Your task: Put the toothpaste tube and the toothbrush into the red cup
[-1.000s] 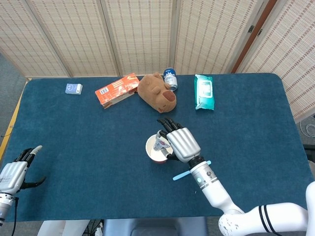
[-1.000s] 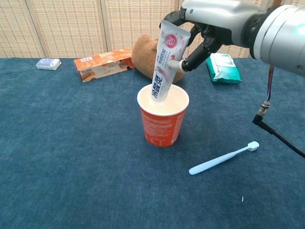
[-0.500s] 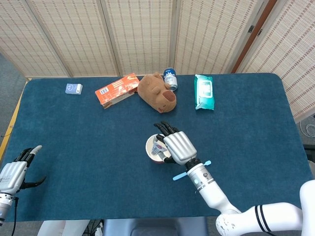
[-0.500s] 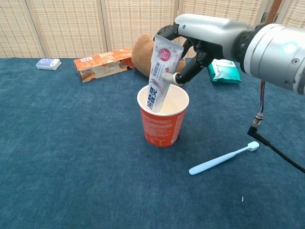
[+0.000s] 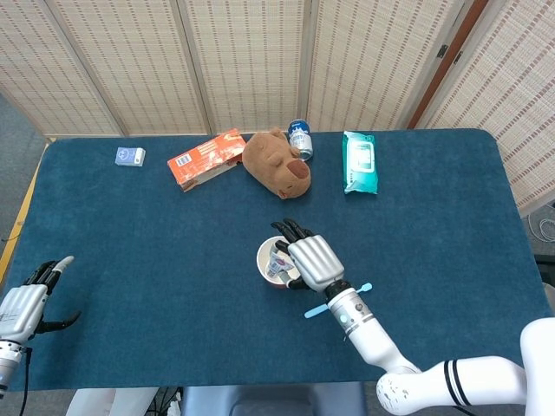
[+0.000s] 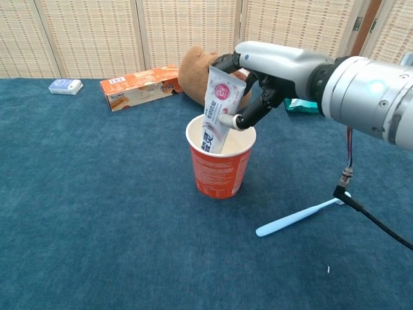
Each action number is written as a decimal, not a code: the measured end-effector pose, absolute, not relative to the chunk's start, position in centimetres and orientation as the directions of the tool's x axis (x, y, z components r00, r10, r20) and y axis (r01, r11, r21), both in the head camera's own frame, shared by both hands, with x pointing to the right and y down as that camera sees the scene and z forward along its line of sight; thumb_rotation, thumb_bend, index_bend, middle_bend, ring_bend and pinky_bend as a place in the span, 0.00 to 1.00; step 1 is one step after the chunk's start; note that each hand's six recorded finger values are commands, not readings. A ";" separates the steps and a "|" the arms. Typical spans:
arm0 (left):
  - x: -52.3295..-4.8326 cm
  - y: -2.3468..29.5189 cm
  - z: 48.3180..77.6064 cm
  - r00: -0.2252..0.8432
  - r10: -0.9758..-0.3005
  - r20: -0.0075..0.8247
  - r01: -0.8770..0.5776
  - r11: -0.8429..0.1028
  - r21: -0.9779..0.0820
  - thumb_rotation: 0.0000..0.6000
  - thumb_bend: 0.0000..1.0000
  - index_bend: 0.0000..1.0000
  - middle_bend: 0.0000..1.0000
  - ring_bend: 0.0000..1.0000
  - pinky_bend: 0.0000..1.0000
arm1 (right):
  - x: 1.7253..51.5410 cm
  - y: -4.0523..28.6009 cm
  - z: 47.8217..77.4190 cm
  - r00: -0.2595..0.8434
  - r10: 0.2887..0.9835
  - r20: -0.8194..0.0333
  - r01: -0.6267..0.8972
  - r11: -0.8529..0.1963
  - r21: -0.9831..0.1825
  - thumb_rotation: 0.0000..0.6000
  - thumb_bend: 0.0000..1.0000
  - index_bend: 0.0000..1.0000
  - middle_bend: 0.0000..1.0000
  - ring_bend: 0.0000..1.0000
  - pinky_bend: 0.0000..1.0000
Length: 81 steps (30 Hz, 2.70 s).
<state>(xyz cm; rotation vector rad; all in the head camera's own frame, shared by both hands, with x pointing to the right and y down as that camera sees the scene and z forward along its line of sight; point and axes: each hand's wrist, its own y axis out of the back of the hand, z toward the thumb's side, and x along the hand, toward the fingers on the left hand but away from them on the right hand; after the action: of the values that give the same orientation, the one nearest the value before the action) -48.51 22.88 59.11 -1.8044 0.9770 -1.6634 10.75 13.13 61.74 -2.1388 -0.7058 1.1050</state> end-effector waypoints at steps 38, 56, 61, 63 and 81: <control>-48.5 22.9 58.9 0.002 -0.776 0.630 -0.186 -0.620 -0.763 1.00 0.22 0.02 0.14 0.09 0.26 | 10.9 13.7 65.3 0.484 0.664 -0.569 0.166 -0.709 -0.686 1.00 0.29 0.65 0.13 0.00 0.26; -48.6 22.9 58.8 0.002 -0.778 0.628 -0.189 -0.617 -0.764 1.00 0.22 0.02 0.14 0.09 0.26 | 10.6 13.9 65.8 0.485 0.658 -0.576 0.162 -0.715 -0.680 1.00 0.29 0.65 0.13 0.00 0.26; -48.6 22.9 58.7 0.003 -0.779 0.627 -0.188 -0.617 -0.764 1.00 0.22 0.02 0.14 0.09 0.26 | 10.6 13.9 65.5 0.490 0.658 -0.571 0.164 -0.713 -0.681 1.00 0.29 0.65 0.13 0.00 0.26; -48.5 22.9 58.7 0.003 -0.778 0.628 -0.188 -0.617 -0.764 1.00 0.22 0.02 0.14 0.09 0.26 | 10.6 13.9 65.5 0.490 0.659 -0.570 0.166 -0.713 -0.681 1.00 0.29 0.65 0.13 0.00 0.26; -48.5 23.0 58.8 0.006 -0.777 0.630 -0.183 -0.620 -0.763 1.00 0.22 0.02 0.14 0.09 0.26 | 11.1 13.7 65.3 0.487 0.661 -0.570 0.165 -0.711 -0.684 1.00 0.26 0.55 0.12 0.00 0.25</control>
<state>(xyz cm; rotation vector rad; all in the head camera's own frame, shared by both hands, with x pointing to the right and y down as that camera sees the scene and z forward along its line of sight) -48.45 22.97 58.80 -1.8167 0.9848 -1.6536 11.09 13.66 65.25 -2.1802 -0.6785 1.1730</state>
